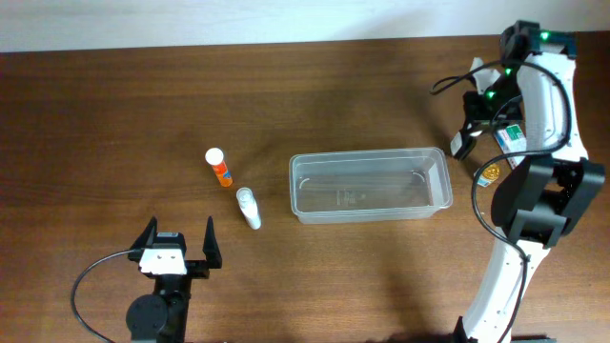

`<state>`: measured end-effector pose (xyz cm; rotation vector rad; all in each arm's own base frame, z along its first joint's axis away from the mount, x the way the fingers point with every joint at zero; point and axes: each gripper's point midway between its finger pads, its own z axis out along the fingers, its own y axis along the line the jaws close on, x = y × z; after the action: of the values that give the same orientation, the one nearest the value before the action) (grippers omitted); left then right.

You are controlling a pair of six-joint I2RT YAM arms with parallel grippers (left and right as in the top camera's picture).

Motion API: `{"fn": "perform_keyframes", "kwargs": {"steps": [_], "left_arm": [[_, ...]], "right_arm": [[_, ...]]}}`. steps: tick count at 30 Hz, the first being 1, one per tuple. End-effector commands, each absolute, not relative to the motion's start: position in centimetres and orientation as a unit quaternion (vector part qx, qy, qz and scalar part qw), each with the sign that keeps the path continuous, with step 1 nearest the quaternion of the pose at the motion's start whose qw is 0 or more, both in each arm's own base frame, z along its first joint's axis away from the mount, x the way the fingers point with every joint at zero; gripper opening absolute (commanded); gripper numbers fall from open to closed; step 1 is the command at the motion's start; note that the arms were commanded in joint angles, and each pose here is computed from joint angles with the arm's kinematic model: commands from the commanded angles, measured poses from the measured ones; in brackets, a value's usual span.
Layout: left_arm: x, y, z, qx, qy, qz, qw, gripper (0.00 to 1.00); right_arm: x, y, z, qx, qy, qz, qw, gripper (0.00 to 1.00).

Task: Pack container
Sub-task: 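Lower the right gripper and grasp the brown bottle by its cap, then carry the brown bottle into the container's right end and release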

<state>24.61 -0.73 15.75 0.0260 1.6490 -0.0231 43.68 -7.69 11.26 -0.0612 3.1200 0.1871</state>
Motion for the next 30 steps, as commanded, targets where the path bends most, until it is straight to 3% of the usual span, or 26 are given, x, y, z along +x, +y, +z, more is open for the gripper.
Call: {"fn": "perform_keyframes", "kwargs": {"steps": [1, 9, 15, 21, 30], "left_arm": [[24.6, -0.9, 15.7, 0.021, 0.734, -0.009, 0.679, 0.99], [24.6, -0.9, 15.7, 0.021, 0.734, -0.009, 0.679, 0.99], [24.6, -0.9, 15.7, 0.021, 0.734, -0.009, 0.679, 0.99], [24.6, -0.9, 15.7, 0.021, 0.734, -0.009, 0.679, 0.99], [24.6, -0.9, 15.7, 0.021, 0.734, -0.009, 0.679, 0.99]], "right_arm": [[44.0, -7.6, 16.1, -0.018, 0.998, 0.05, 0.046, 0.17], [42.8, -5.8, 25.0, 0.033, 0.988, 0.053, 0.144, 0.17], [37.2, -2.2, 29.3, 0.004, 0.985, 0.055, 0.165, 0.17], [32.1, 1.2, 27.1, -0.034, 0.992, 0.066, 0.106, 0.17], [33.9, 2.6, 20.7, -0.005, 0.994, 0.075, 0.076, 0.17]]}}
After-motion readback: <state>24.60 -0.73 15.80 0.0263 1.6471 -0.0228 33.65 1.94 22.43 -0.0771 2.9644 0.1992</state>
